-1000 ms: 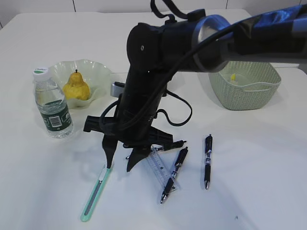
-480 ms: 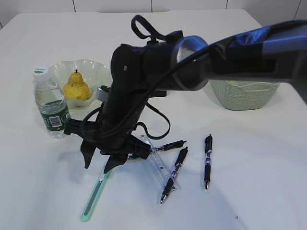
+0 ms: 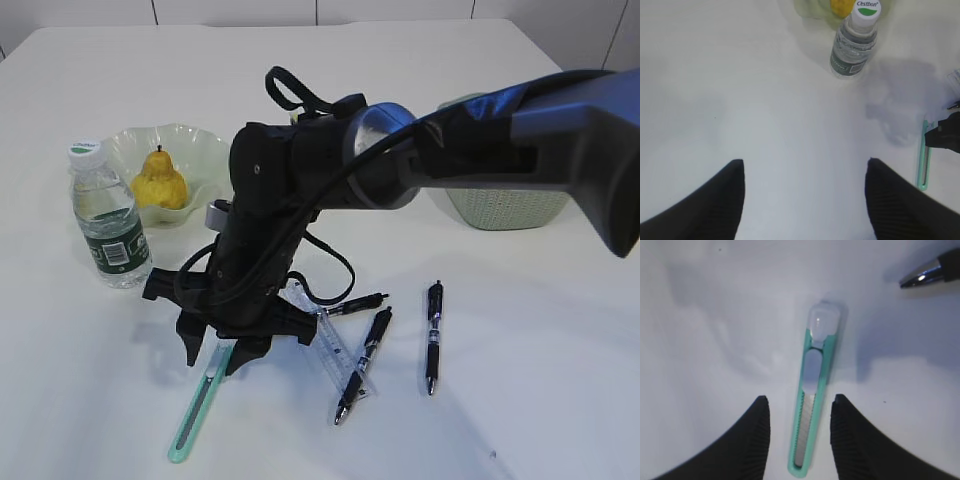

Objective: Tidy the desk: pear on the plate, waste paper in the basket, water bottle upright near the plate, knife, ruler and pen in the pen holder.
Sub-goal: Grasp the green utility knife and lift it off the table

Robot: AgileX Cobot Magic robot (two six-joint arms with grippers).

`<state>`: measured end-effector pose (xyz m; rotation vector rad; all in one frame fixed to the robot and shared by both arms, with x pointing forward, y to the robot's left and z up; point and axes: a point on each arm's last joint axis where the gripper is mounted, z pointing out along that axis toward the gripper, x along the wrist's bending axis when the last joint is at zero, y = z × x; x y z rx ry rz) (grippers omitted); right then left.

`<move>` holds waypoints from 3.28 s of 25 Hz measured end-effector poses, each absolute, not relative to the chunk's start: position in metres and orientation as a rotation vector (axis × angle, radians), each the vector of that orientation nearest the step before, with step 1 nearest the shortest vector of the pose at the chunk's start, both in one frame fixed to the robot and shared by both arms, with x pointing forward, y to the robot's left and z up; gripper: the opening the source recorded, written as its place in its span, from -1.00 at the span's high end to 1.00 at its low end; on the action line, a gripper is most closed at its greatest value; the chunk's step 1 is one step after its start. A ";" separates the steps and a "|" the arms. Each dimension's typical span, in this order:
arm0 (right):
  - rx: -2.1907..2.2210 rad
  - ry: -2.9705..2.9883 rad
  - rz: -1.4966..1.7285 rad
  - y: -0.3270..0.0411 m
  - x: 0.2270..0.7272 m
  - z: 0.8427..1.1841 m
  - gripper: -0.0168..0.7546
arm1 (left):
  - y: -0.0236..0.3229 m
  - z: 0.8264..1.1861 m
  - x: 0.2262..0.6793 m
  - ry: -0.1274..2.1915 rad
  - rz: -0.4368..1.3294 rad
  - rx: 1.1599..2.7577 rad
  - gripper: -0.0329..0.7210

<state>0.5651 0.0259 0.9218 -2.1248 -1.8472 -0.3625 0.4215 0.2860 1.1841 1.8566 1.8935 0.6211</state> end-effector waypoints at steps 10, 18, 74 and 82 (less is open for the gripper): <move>-2.143 -1.865 -0.355 0.024 0.566 0.921 0.09 | 0.286 1.184 0.422 1.894 0.621 1.857 -0.49; -2.086 -1.990 -0.344 0.048 0.571 0.924 0.09 | 0.286 1.184 0.422 1.894 0.621 1.857 -0.50; -2.136 -2.013 -0.085 0.054 0.579 0.900 0.09 | 0.282 1.185 0.420 1.854 0.662 1.902 -0.49; -2.138 -2.022 -0.076 0.053 0.579 0.900 0.27 | 0.282 1.185 0.420 1.854 0.662 1.902 -0.49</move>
